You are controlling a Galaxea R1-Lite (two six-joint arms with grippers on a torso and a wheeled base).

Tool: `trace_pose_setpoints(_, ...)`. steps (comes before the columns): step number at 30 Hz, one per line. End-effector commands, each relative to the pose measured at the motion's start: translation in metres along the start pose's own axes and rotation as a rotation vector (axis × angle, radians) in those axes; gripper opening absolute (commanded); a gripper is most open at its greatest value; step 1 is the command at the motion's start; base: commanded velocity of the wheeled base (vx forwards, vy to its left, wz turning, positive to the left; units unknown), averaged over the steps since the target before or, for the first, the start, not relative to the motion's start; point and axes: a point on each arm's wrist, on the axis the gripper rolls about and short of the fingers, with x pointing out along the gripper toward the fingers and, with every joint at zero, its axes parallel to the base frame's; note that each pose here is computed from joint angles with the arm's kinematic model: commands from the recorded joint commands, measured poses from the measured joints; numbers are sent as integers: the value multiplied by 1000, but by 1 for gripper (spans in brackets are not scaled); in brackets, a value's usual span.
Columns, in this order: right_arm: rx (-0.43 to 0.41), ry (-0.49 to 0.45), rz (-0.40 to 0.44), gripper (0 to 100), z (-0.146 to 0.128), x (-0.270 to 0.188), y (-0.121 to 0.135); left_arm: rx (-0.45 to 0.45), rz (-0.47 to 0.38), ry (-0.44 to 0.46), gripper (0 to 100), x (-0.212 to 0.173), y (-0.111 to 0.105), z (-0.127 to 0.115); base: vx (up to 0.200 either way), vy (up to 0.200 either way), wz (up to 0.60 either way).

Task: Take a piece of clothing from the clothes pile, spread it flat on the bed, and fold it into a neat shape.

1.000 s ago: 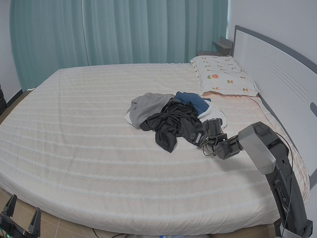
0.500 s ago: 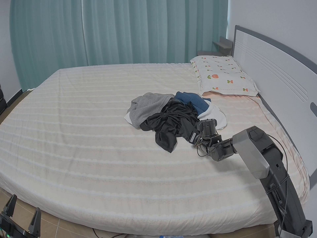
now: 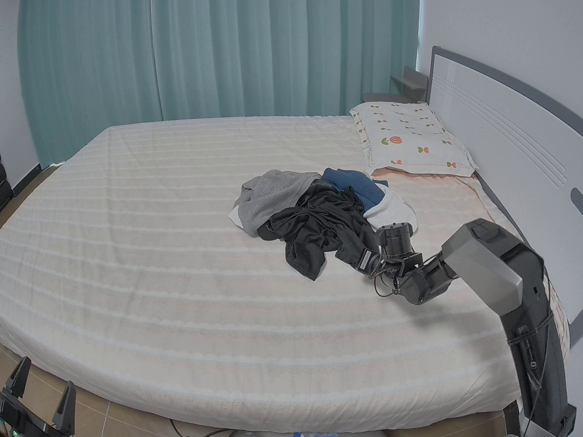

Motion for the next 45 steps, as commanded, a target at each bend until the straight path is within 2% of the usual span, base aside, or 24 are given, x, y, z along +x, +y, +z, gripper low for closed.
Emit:
trace_pose_setpoints(1, 65, -60, 239, 0, 39, -126, 20, 27, -6, -4, 100, 0, 0, -5, 0, 0, 0)
trace_pose_setpoints(3, 75, -45, 269, 0, 38, -143, 20, 33, -6, -4, 100, 0, 0, -5, 0, 0, 0)
trace_pose_setpoints(6, 149, -37, 365, 0, 37, -195, 23, 37, -8, -4, 100, 0, 0, -5, 0, 0, 0)
trace_pose_setpoints(11, 162, -72, 456, 0, 39, -242, 25, 38, -8, -4, 100, 0, 0, -5, 0, 0, 0)
trace_pose_setpoints(14, 168, -114, 518, 0, 50, -269, 30, 38, -8, -4, 100, 0, 0, -5, 0, 0, 0)
trace_pose_setpoints(15, 175, -141, 543, 0, 57, -277, 32, 25, -4, -53, 100, -2, 0, 4, 0, 0, 0)
trace_pose_setpoints(16, 178, -152, 553, 0, 59, -280, 33, 0, -20, -201, 100, -11, 0, 34, 0, 0, 0)
trace_pose_setpoints(17, 178, -154, 556, 0, 59, -281, 33, -29, -39, -286, 100, -18, 0, 59, 0, 0, 0)
trace_pose_setpoints(19, 178, -157, 566, 0, 60, -283, 35, -20, -59, -182, 100, -8, 0, 59, 0, 0, 0)
trace_pose_setpoints(20, 175, -155, 576, 0, 59, -286, 37, 17, -66, -119, 100, -3, -1, 59, 0, 0, 0)
trace_pose_setpoints(22, 175, -173, 606, 0, 63, -295, 40, 73, -100, -61, 100, 3, -1, 59, 0, 0, 0)
trace_pose_setpoints(28, 137, -244, 710, 0, 79, -323, 53, 17, -128, 119, 100, 55, -1, 97, 0, 0, 0)
trace_pose_setpoints(31, 123, -270, 753, 0, 83, -335, 59, 38, -168, 181, 100, 81, -3, 99, 0, 0, 0)
trace_pose_setpoints(32, 115, -261, 789, 0, 82, -345, 60, 42, -218, 226, 100, 106, -9, 98, 0, 0, 0)
trace_pose_setpoints(33, 114, -258, 793, 0, 82, -346, 60, 42, -226, 233, 100, 110, -10, 97, 0, 0, 0)
trace_pose_setpoints(35, 89, -229, 804, 0, 72, -348, 64, 47, -252, 319, 100, 140, -18, 87, 0, 0, 0)
trace_pose_setpoints(37, 78, -195, 793, 0, 63, -346, 61, 55, -288, 404, 100, 159, -25, 75, 0, 0, 0)
trace_pose_setpoints(39, 75, -186, 794, 0, 61, -346, 61, 61, -316, 431, 100, 165, -31, 71, 0, 0, 0)
trace_pose_setpoints(42, 79, -202, 806, 0, 65, -347, 65, 51, -441, 528, 100, 182, -60, 53, 0, 0, 0)
trace_pose_setpoints(45, 77, -198, 809, 0, 66, -344, 68, 49, -480, 592, 100, 196, -84, 35, 0, 0, 0)
